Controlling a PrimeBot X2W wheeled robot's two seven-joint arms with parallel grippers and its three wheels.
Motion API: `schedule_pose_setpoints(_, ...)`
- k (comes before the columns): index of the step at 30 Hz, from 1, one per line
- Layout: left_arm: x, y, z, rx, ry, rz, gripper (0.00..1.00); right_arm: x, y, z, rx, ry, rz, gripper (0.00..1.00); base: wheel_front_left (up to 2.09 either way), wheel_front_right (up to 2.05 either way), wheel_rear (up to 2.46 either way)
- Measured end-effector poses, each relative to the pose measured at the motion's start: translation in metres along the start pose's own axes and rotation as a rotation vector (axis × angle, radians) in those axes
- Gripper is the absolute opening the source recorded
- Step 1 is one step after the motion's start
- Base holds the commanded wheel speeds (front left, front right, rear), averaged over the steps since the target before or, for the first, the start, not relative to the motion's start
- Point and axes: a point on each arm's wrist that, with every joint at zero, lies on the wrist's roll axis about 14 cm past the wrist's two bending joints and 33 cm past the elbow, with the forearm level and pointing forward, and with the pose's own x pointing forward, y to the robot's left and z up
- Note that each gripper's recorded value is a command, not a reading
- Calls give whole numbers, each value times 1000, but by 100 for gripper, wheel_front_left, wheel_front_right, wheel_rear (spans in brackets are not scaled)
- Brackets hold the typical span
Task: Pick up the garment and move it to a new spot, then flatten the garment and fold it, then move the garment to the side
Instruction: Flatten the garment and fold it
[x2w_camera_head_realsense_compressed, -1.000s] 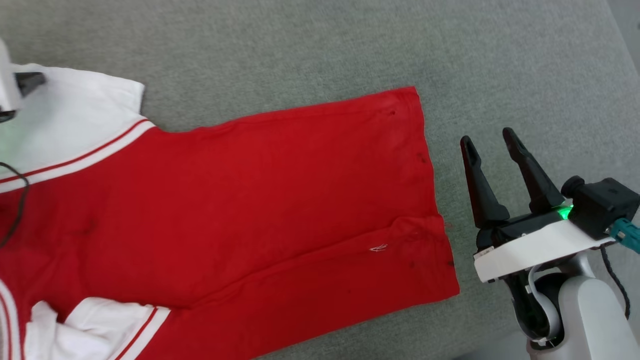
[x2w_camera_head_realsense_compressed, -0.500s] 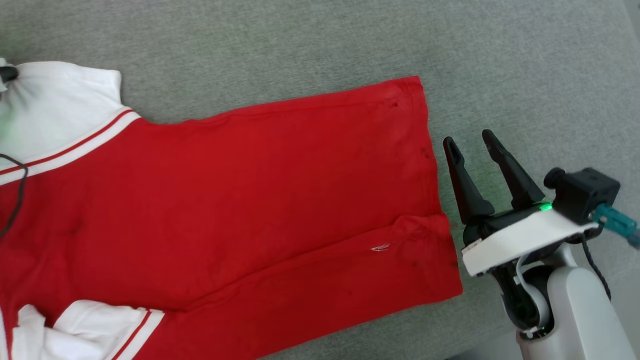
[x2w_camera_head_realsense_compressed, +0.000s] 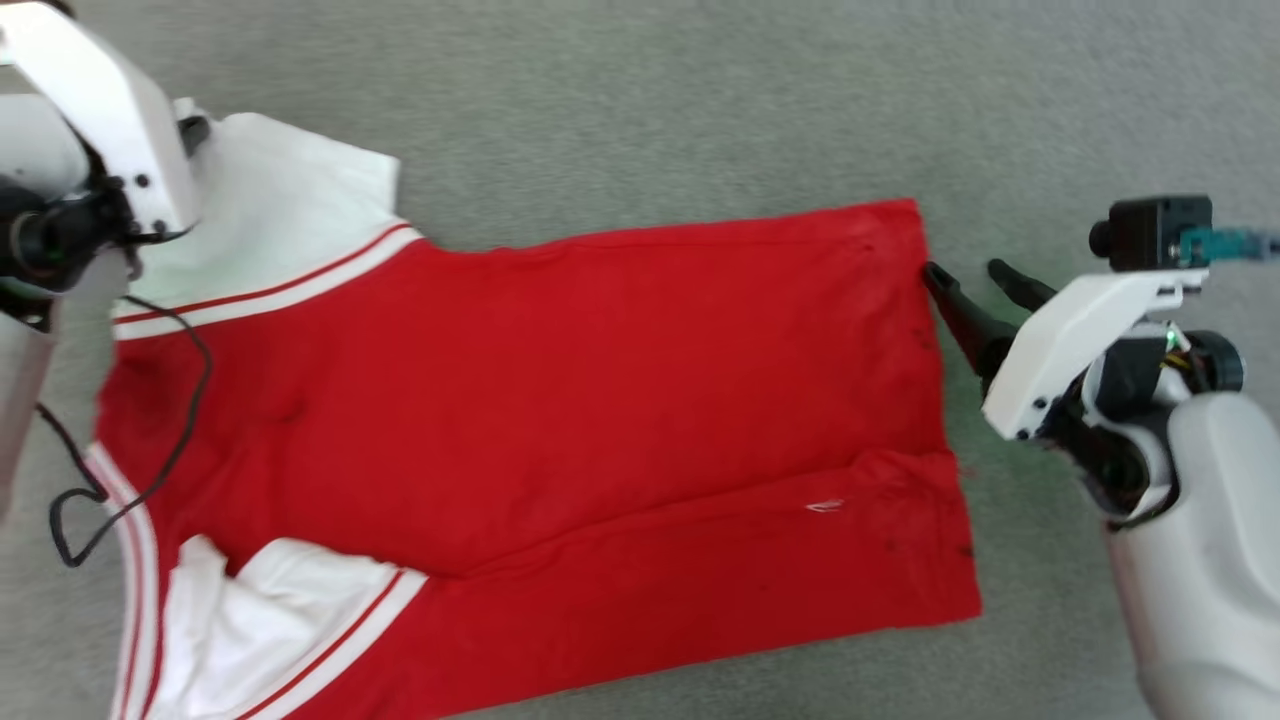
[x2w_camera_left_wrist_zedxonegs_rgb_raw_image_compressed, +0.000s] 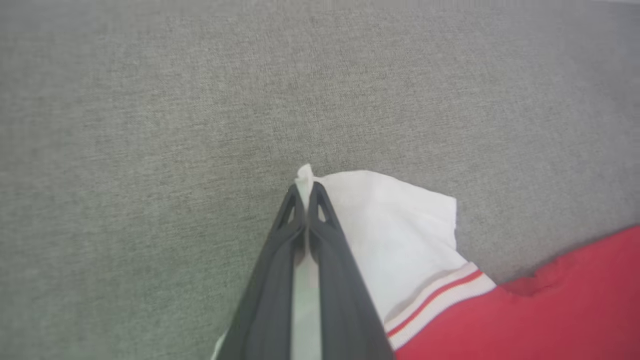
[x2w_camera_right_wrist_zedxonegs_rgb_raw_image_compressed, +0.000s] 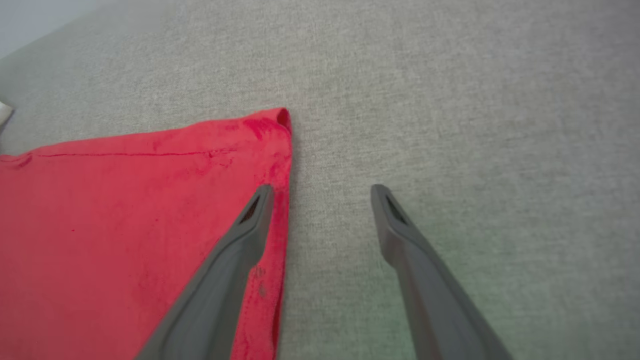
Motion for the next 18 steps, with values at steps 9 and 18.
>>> schedule_pose_setpoints(9,-41,5,14,46,-118,7,0,34,19,4,-50,210,41,100,0,0,0)
schedule_pose_setpoints(18,-48,15,9,36,-156,12,0,51,24,-9,-88,416,29,0,0,0,0)
